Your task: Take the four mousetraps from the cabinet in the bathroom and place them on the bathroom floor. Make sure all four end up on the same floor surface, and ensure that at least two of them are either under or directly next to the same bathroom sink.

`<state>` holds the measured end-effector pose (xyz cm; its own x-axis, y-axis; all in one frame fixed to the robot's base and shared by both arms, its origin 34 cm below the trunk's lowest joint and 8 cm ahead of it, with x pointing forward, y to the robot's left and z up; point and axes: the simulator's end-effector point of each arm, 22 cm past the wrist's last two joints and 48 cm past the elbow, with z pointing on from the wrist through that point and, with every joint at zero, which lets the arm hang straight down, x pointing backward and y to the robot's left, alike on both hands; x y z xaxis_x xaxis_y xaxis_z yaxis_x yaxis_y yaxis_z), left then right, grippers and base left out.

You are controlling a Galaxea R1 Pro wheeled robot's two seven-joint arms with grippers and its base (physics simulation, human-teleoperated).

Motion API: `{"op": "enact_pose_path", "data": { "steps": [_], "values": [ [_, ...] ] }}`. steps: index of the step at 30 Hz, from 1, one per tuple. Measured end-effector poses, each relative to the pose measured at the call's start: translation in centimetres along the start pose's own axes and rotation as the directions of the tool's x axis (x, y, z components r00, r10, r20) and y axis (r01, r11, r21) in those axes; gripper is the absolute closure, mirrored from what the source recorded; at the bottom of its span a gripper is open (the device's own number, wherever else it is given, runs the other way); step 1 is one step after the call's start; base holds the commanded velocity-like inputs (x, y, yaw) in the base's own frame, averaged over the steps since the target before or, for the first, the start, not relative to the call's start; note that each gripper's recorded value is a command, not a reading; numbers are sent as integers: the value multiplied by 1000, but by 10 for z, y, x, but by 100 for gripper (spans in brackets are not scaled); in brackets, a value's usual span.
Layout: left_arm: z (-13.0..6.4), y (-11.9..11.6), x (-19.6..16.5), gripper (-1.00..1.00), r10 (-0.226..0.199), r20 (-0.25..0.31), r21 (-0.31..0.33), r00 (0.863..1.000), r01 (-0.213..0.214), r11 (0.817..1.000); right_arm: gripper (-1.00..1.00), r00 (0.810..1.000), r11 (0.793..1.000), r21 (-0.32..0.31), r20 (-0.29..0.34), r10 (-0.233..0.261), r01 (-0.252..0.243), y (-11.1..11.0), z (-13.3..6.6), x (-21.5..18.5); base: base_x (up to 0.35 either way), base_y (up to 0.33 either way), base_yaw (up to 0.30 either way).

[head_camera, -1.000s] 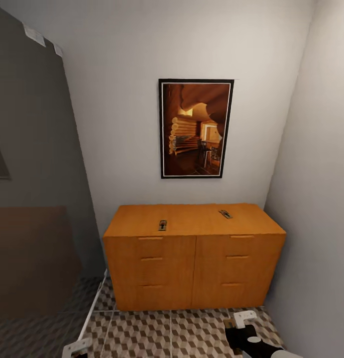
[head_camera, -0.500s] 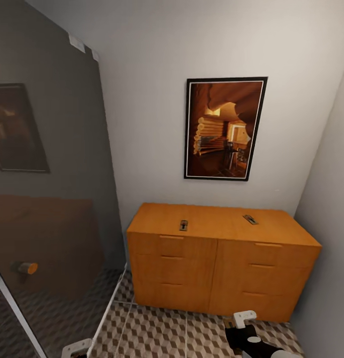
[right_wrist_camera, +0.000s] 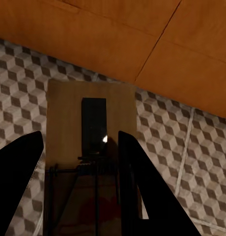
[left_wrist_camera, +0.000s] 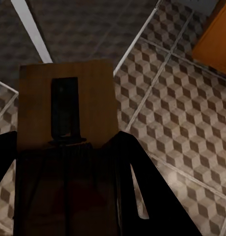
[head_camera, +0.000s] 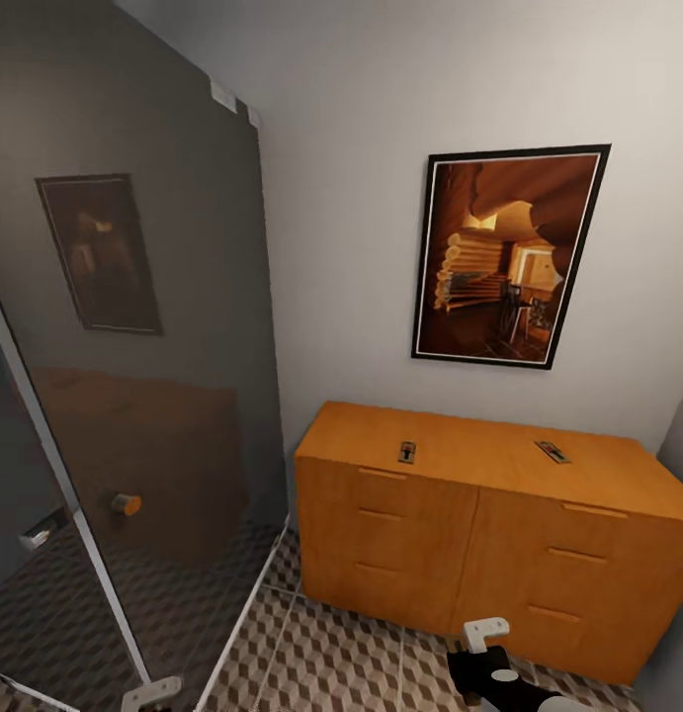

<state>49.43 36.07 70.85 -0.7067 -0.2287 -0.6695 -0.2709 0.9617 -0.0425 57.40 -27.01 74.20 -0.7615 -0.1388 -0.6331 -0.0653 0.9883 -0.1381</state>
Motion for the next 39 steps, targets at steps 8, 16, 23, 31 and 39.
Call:
{"op": "enact_pose_path", "data": {
  "steps": [8,16,23,31,39],
  "values": [
    [0,3,0,100,1,0,-4,1000,-1,1000,100,1000,1000,0,1,0,0,0,0,0,0,0,298],
    [0,3,0,100,0,-1,-5,1000,0,1000,100,1000,1000,0,1,-1,1,0,0,0,0,0,298],
    [0,3,0,100,-1,-2,-5,1000,1,1000,100,1000,1000,-1,0,-1,1,0,0,0,-83,46,298],
    [0,3,0,100,-1,-1,-6,1000,1,1000,100,1000,1000,0,1,-1,1,0,0,0,-122,84,298],
    [0,3,0,100,0,-1,-5,1000,0,1000,100,1000,1000,1,1,-1,1,0,0,0,-7,5,298]
  ]
}}
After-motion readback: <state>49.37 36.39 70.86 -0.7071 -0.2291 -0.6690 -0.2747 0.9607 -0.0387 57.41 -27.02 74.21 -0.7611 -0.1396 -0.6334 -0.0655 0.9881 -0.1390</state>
